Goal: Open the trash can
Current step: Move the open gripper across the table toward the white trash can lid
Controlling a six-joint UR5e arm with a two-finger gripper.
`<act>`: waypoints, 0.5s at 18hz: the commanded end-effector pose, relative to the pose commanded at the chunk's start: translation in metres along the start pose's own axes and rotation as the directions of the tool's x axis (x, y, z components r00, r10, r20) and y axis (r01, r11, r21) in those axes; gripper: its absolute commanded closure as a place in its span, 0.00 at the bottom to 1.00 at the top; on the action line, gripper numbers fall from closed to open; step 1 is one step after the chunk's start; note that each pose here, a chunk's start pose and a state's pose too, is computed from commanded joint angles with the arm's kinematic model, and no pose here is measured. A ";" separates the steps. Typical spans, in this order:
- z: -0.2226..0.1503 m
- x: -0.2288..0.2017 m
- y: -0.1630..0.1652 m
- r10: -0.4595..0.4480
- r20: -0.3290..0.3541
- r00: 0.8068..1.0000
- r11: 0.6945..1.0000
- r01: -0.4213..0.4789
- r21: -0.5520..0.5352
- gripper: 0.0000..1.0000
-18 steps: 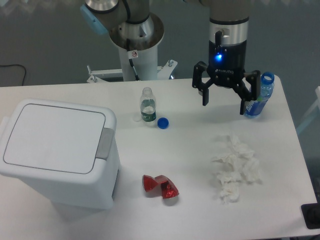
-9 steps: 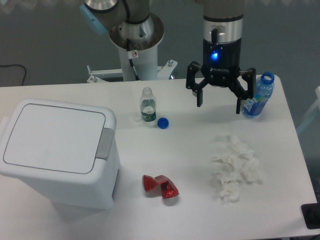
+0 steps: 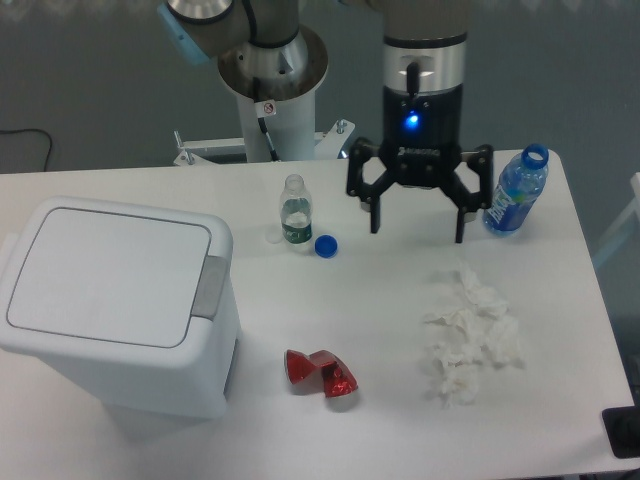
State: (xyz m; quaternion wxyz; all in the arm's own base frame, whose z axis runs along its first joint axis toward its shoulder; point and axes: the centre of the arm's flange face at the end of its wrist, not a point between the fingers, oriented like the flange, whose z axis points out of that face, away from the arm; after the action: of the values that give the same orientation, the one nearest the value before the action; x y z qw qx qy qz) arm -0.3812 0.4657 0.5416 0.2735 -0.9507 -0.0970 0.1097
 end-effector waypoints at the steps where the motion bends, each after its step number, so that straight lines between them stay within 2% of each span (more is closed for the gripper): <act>1: 0.000 0.005 -0.003 -0.025 -0.009 1.000 1.000 0.025 0.007 0.00; 4: 0.001 0.011 -0.006 -0.115 -0.026 0.993 0.993 0.116 0.015 0.00; 8: 0.001 0.023 -0.016 -0.252 -0.071 0.965 0.965 0.257 0.055 0.00; 9: 0.004 0.028 -0.018 -0.261 -0.080 0.962 0.963 0.265 0.052 0.00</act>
State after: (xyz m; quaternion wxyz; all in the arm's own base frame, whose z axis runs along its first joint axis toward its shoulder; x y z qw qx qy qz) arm -0.3576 0.4898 0.5434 0.3184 -0.9237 -0.2091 0.0410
